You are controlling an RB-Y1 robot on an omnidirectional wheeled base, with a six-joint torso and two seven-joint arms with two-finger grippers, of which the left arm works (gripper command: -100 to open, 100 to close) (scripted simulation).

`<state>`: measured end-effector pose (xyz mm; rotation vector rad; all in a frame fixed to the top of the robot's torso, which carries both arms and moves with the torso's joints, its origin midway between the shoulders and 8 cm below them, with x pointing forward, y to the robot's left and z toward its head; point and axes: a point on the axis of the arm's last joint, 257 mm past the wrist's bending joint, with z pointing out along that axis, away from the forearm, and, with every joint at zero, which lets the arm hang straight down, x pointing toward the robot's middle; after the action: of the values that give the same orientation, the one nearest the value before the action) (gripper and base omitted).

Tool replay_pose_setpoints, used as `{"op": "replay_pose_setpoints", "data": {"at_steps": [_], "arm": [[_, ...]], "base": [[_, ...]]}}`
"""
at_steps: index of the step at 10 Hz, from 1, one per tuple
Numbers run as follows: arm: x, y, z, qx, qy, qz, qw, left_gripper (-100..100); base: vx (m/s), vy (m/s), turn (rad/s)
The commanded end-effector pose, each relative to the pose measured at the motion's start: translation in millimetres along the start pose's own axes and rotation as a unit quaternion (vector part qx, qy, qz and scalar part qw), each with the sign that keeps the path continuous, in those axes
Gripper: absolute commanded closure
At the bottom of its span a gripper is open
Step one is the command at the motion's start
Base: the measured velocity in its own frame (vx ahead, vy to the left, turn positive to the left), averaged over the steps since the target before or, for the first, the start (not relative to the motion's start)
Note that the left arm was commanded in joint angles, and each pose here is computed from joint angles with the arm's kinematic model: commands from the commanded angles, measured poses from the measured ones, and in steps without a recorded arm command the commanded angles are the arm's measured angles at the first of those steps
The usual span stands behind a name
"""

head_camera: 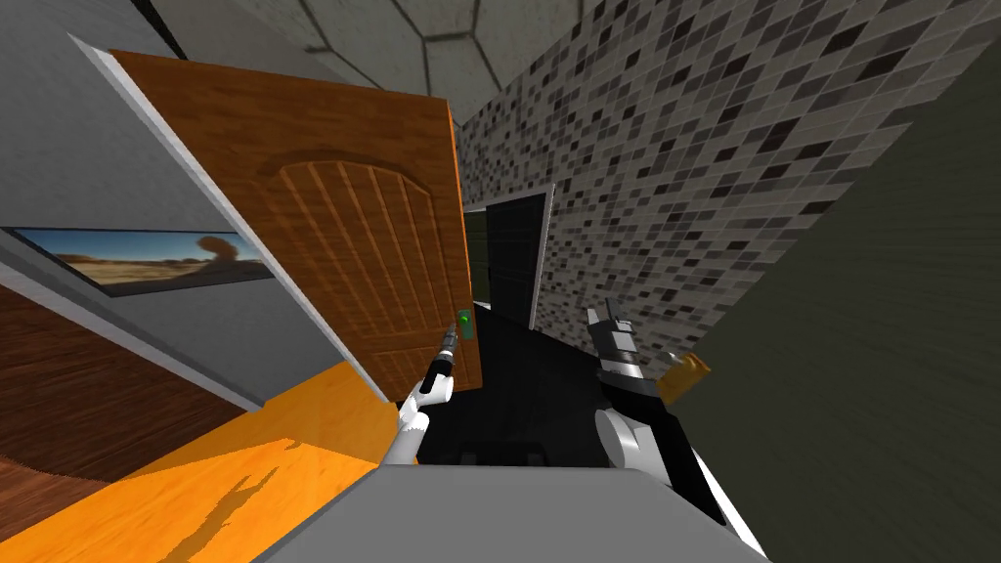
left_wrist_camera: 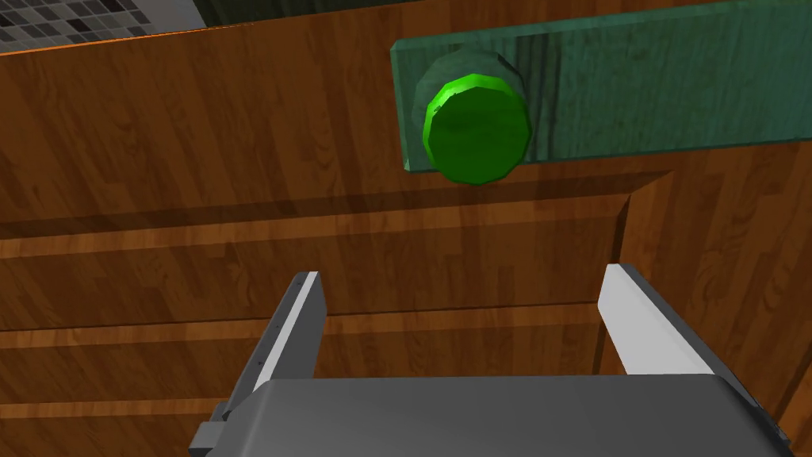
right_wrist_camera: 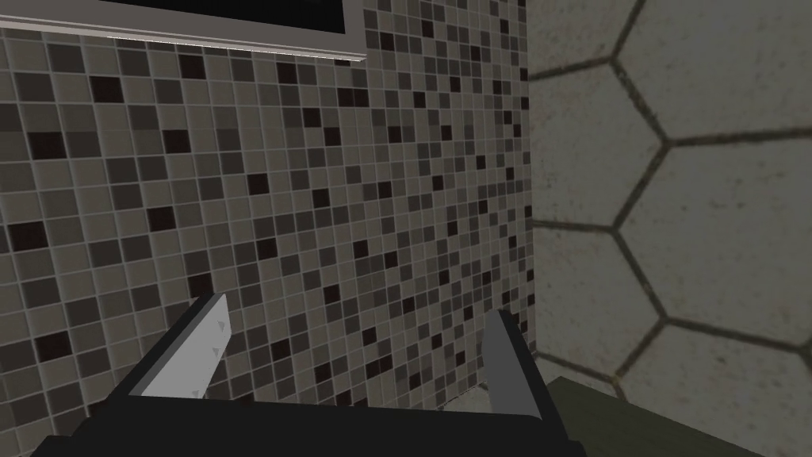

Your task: Push the door open

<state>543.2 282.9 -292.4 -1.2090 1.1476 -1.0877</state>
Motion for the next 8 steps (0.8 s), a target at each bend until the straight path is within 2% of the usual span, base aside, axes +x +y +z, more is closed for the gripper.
{"op": "replay_pose_setpoints", "data": {"at_steps": [1, 4, 5, 6, 8], "arm": [[-2.7, 0.3, 0.1, 0.002, -0.002, 0.001, 1.0000, -100], [11.4, 2.6, -2.0, 0.002, -0.004, -0.020, 0.9998, -100], [7.8, 2.6, -0.5, 0.002, -0.004, -0.014, 0.9999, -100], [7.8, 2.6, -0.5, 0.002, -0.004, -0.014, 0.9999, 100], [7.8, 2.6, -0.5, 0.002, -0.004, -0.014, 0.9999, 100]], "base": [[0.245, 0.019, -0.023], [0.238, 0.014, -0.025], [0.097, 0.007, -0.006], [-0.012, -0.001, 0.008], [-0.034, -0.002, -0.005]]}}
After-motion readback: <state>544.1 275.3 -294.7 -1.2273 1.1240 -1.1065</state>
